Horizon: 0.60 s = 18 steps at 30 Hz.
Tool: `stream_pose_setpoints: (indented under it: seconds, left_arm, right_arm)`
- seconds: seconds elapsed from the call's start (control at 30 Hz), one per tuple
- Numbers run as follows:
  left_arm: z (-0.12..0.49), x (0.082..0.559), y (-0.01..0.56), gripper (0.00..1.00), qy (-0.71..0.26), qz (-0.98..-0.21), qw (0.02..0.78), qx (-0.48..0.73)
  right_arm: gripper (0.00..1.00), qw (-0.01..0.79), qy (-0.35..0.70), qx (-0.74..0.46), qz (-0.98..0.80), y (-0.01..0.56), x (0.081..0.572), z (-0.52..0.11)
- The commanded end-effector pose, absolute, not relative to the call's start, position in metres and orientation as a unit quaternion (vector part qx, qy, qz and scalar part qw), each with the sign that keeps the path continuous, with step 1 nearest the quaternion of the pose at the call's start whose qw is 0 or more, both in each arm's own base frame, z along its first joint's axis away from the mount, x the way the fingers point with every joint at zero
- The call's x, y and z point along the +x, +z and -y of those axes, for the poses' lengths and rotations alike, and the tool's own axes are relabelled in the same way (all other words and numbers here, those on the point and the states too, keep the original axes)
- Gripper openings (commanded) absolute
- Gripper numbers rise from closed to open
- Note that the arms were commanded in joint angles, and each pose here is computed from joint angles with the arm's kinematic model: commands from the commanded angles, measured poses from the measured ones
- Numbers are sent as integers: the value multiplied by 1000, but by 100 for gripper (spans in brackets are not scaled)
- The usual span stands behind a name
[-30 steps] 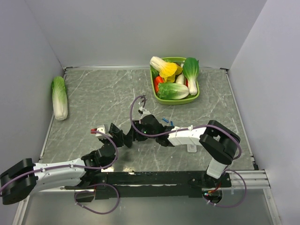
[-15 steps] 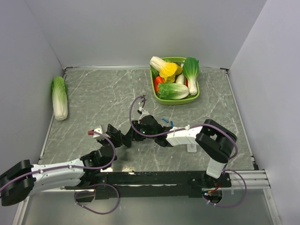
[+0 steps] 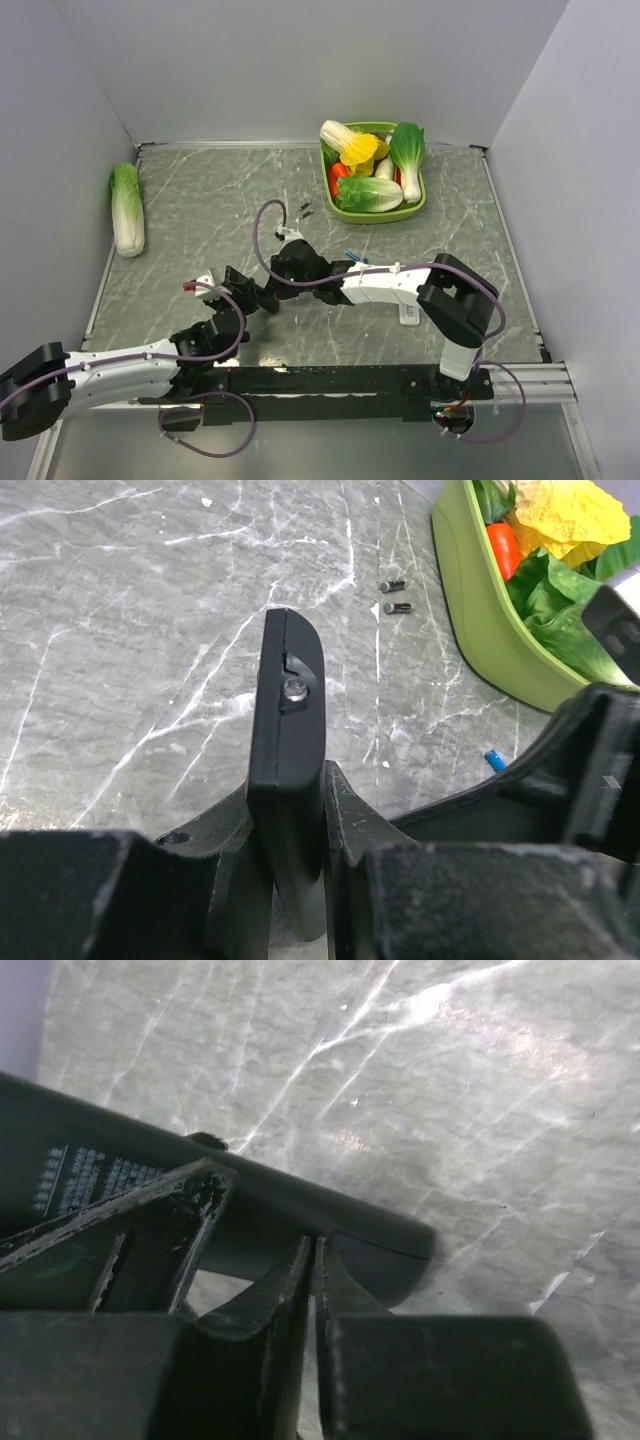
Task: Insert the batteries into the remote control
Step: Remove the battery cover from the remote control.
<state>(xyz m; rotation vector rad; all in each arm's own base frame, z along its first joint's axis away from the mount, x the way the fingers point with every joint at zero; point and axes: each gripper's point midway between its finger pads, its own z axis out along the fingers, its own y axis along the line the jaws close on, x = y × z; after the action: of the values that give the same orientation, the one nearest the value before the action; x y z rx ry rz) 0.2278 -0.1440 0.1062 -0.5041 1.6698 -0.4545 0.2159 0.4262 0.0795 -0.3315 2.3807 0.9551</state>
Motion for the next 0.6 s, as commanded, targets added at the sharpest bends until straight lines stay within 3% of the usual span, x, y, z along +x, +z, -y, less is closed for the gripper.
stream_pose_setpoints:
  seconds: [0.0,0.4,0.57]
  left_arm:
    - [141,225,103,1,-189,-733,618,-214]
    - [138,225,103,1,-179,-734,616,-222]
    - [146,225,109,1,-195,-737,611,-212]
  right_arm:
    - [9,203,197,-166,-945,5,195,-370]
    - [6,220,206,-179,-937,21,191,-356]
    - [21,293,248,-219,-897,62,203,-355]
